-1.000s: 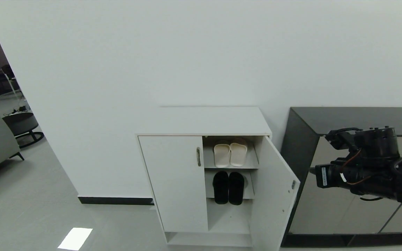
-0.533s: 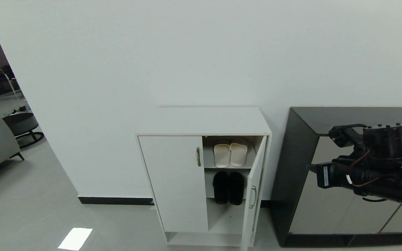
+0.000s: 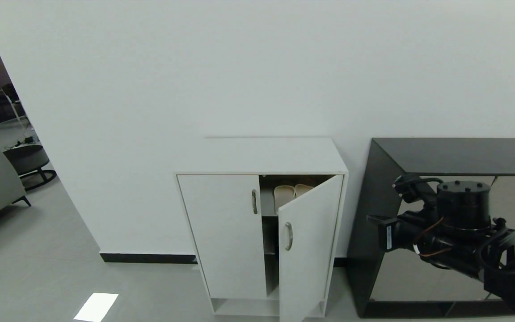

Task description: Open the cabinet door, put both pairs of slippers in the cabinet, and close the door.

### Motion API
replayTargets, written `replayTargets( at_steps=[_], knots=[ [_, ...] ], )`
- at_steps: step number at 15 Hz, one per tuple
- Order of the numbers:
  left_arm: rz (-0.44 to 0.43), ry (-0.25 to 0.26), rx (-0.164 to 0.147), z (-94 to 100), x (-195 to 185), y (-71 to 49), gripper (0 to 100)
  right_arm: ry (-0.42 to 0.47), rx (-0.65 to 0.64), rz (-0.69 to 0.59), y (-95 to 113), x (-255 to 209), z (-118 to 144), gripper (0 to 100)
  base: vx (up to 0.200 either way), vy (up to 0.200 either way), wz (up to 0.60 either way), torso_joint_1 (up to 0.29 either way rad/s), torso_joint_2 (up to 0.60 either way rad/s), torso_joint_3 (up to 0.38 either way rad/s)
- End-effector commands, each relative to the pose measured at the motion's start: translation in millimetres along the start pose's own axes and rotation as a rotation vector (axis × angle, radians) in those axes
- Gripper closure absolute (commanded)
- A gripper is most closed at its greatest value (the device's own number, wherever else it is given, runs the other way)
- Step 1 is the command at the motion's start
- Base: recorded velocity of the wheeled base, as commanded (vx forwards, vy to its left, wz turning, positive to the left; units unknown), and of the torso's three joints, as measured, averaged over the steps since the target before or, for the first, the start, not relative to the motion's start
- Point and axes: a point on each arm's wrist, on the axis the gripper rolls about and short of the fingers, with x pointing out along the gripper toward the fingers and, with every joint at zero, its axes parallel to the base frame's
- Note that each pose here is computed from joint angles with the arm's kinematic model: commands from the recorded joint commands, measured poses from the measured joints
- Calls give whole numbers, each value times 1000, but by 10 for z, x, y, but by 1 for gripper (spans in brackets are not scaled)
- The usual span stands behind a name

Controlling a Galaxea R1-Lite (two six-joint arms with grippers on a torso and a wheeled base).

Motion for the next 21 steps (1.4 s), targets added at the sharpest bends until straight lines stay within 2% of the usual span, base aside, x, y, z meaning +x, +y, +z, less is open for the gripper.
replayTargets(
  at_steps=[1, 7, 9, 11, 21],
  knots=[
    [-2, 1, 0, 0, 1, 0, 100, 61, -12, 25, 78, 101, -178, 100, 200, 0, 0, -7, -2, 2],
    [0, 1, -1, 0, 1, 0, 100, 93, -4, 92, 297, 116, -273, 100, 200, 0, 0, 5, 3, 7],
    [-2, 1, 0, 0, 1, 0, 100, 103, -10, 106, 351, 187, -315, 100, 0, 0, 0, 0, 0, 0],
    [0, 1, 0, 0, 1, 0, 100, 78, -13, 115, 397, 345, -302, 100, 0, 0, 0, 0, 0, 0],
    [-2, 1, 2, 0, 1, 0, 100, 24, 8, 57, 232, 1159, -265, 100, 0, 0, 0, 0, 0, 0]
  ],
)
